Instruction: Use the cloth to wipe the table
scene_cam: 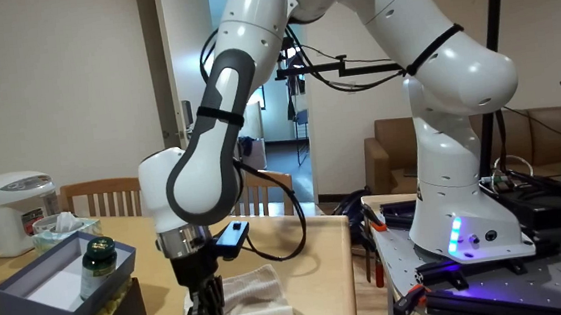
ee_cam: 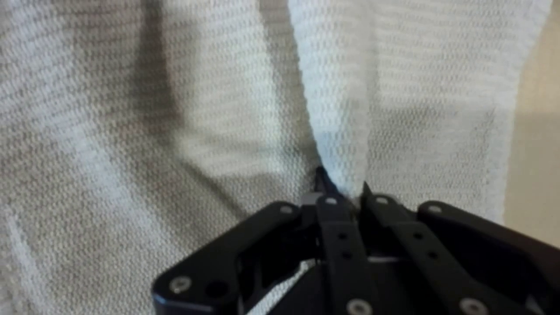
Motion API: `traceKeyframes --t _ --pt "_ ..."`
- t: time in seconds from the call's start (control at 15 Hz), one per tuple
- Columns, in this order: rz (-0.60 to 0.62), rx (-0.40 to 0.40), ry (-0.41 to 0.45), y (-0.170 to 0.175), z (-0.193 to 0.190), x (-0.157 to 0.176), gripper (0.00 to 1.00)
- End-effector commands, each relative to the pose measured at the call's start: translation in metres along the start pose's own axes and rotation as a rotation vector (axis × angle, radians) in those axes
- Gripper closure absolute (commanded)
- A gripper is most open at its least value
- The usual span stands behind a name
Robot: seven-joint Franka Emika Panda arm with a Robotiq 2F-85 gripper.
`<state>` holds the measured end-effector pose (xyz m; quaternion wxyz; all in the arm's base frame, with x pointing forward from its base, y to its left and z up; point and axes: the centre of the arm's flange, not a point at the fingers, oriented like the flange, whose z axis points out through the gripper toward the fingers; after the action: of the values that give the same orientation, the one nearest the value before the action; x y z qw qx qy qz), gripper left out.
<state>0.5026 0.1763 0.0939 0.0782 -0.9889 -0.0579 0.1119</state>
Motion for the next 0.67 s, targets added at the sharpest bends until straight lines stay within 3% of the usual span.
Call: traceKeyframes --t 0.0,0.33,0.6 --pt "0.096 -0.07 -0.032 0.063 -0.014 -0.02 0.98" --pt "0.142 -0.157 -0.117 0.13 -0.018 -0.03 0.98" --pt "0.126 -0.141 -0.127 0.125 -0.005 -0.028 0.98"
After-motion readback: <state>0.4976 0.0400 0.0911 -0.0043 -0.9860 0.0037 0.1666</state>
